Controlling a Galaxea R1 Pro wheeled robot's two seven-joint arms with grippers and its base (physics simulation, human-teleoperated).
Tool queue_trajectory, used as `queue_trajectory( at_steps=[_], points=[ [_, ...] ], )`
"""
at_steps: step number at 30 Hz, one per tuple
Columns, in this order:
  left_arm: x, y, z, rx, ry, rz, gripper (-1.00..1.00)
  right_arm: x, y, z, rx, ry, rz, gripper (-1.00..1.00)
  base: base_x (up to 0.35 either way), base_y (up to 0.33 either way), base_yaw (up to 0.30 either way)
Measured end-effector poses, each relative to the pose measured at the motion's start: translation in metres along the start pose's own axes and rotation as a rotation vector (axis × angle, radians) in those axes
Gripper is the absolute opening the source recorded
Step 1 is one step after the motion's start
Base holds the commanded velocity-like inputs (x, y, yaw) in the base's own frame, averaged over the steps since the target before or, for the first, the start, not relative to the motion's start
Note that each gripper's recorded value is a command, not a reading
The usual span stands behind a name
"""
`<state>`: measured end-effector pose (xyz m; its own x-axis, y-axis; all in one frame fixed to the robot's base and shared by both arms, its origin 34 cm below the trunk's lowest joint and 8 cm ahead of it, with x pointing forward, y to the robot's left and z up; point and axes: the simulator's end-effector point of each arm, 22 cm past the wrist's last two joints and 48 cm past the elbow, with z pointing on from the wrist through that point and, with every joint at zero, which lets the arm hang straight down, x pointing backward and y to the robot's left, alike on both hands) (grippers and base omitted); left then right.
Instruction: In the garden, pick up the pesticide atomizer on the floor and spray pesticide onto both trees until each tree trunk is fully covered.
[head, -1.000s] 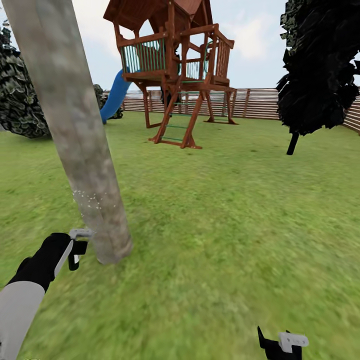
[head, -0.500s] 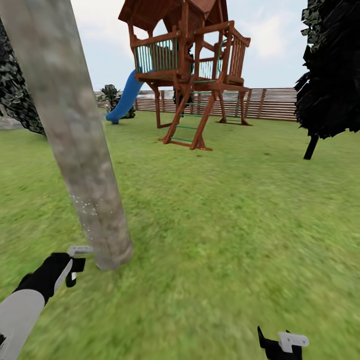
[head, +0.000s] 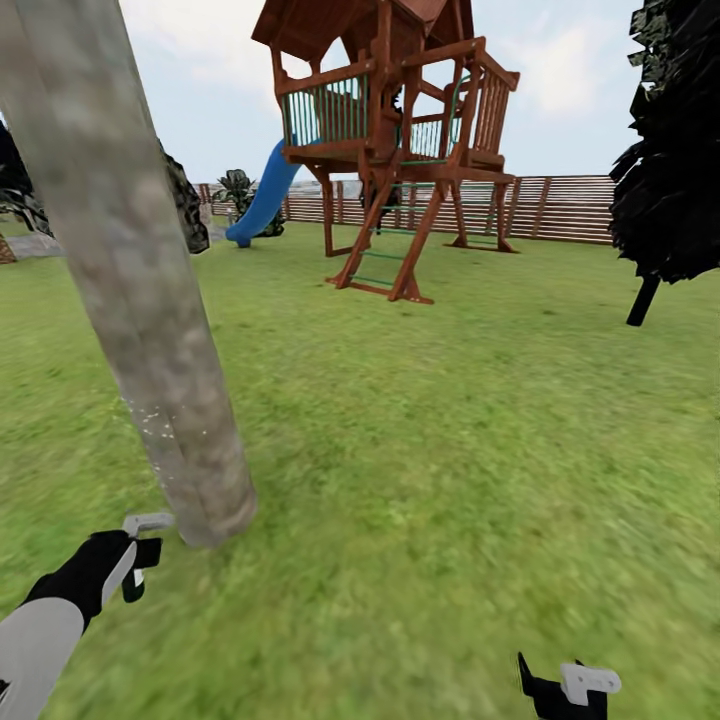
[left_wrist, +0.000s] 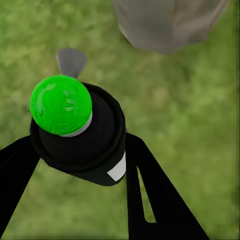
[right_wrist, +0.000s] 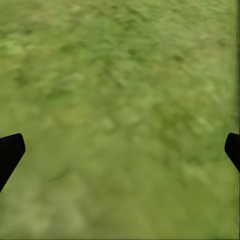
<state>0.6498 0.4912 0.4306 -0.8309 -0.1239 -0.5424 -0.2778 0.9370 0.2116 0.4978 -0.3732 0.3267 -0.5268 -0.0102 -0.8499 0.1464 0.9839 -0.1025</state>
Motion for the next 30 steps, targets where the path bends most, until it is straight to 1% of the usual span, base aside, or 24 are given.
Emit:
queue_trajectory(
  at_steps=[4,14,21,30],
  points=[
    [0.0010,-0.0006,0.0002,0.001,0.001,-0.003,-1.00,0.0000,0.0000,0.0000,0.000,0.000,0.000,1.00,0.000,-0.273,0.069],
    [0.0016,-0.0074,0.0000,0.010,0.001,-0.002,-1.00,0.0000,0.0002,0.0001,0.000,0.000,0.000,1.00,0.000,-0.273,0.256],
    [0.0015,-0.0074,-0.0001,0.009,0.001,-0.003,-1.00,-0.0001,0.0001,0.0000,0.000,0.000,0.000,1.00,0.070,-0.272,0.014],
    [0.0015,-0.0060,-0.0002,0.007,0.002,-0.003,-1.00,-0.0002,0.0002,-0.0001,-0.001,0.000,0.000,1.00,0.228,-0.194,0.025]
  ],
)
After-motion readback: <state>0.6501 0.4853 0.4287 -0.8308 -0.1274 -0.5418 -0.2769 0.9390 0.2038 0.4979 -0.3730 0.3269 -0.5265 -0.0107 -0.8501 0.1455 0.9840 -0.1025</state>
